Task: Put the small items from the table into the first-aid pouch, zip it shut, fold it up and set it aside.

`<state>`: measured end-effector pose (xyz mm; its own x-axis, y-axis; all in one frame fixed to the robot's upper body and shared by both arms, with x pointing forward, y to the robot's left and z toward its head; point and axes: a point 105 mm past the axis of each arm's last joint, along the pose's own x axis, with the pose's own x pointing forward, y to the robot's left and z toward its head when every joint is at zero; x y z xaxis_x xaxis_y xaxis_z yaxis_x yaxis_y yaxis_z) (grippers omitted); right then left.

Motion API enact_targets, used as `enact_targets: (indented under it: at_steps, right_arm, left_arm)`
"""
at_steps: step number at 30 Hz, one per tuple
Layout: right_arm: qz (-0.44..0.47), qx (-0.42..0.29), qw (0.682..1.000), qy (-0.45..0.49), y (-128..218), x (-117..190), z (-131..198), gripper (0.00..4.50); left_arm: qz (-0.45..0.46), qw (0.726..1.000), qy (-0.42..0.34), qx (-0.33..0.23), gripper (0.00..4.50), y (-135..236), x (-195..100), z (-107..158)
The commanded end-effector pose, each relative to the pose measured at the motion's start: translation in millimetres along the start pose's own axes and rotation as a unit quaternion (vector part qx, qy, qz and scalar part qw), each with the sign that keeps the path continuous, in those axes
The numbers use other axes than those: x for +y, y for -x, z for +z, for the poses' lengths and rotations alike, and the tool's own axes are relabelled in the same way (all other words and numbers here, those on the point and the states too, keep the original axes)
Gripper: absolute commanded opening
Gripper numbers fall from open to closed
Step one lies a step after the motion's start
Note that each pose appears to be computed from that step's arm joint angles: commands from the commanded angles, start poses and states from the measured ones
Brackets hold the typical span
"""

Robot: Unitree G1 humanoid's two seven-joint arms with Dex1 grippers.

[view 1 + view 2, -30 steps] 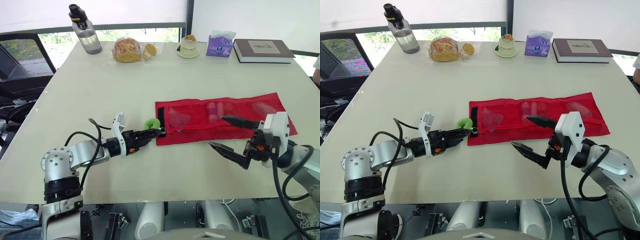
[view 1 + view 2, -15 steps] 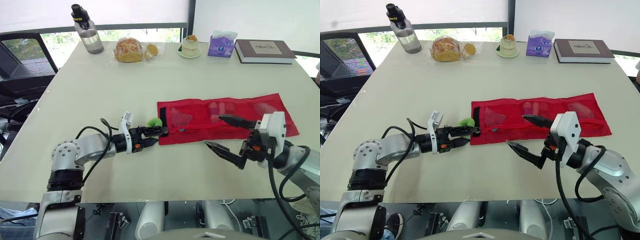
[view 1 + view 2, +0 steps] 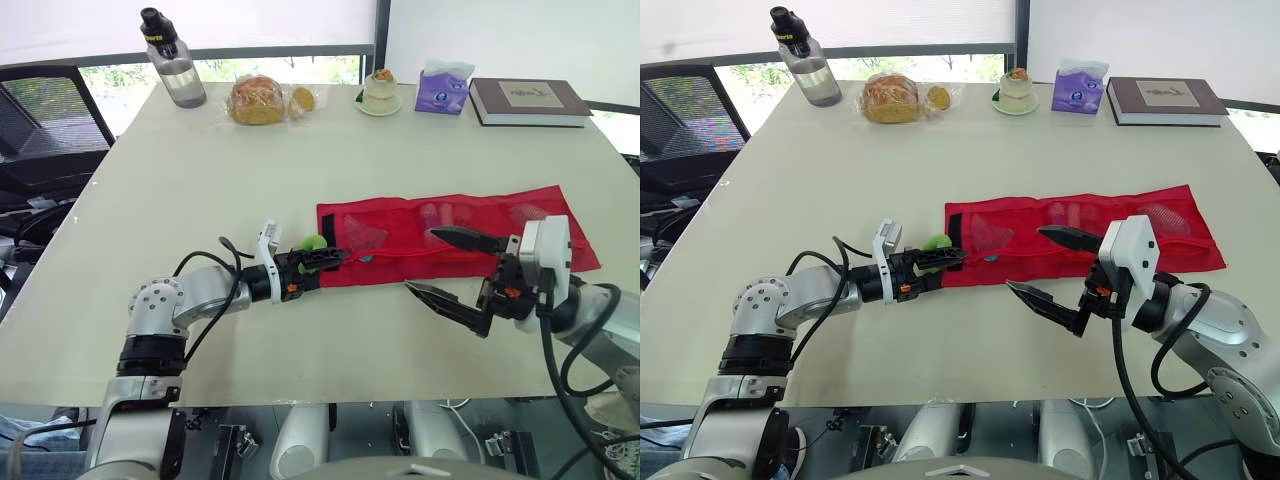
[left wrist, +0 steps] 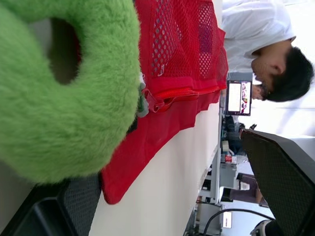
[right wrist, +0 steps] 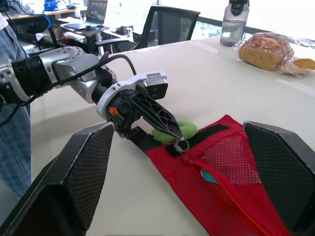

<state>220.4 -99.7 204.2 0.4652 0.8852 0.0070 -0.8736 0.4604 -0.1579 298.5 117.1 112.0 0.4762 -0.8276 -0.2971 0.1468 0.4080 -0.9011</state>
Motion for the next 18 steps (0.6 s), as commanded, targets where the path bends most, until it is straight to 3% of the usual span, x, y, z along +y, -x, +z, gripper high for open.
enact_targets:
  at_steps: [1,3,7,12,13,18]
  right_arm:
    - [0.01,-0.011,1.0,0.015,-1.3,3.4,7.5,4.48]
    - [0.009,-0.011,1.0,0.016,-1.4,2.8,7.4,4.48]
    - [0.008,-0.011,1.0,0.016,-1.5,2.5,6.8,4.5]
    - [0.005,-0.011,1.0,0.016,-1.7,2.2,5.3,4.5]
    - [0.005,-0.011,1.0,0.016,-1.7,2.1,5.2,4.5]
    - [0.005,-0.01,1.0,0.016,-2.0,1.2,3.7,4.5]
  left_arm:
    - [-0.017,1.0,-0.011,0.0,4.5,0.0,-10.6,-3.2]
    - [-0.015,1.0,-0.015,-0.001,4.5,0.4,-10.6,-4.8]
    - [-0.015,1.0,-0.024,-0.003,2.91,3.7,-9.9,-8.5]
    - [-0.008,1.0,-0.026,-0.005,0.47,6.4,-4.9,-12.1]
    - [-0.007,1.0,-0.024,-0.007,0.15,6.3,-4.2,-11.6]
    - [-0.012,1.0,-0.015,-0.021,0.06,6.0,-4.9,-7.1]
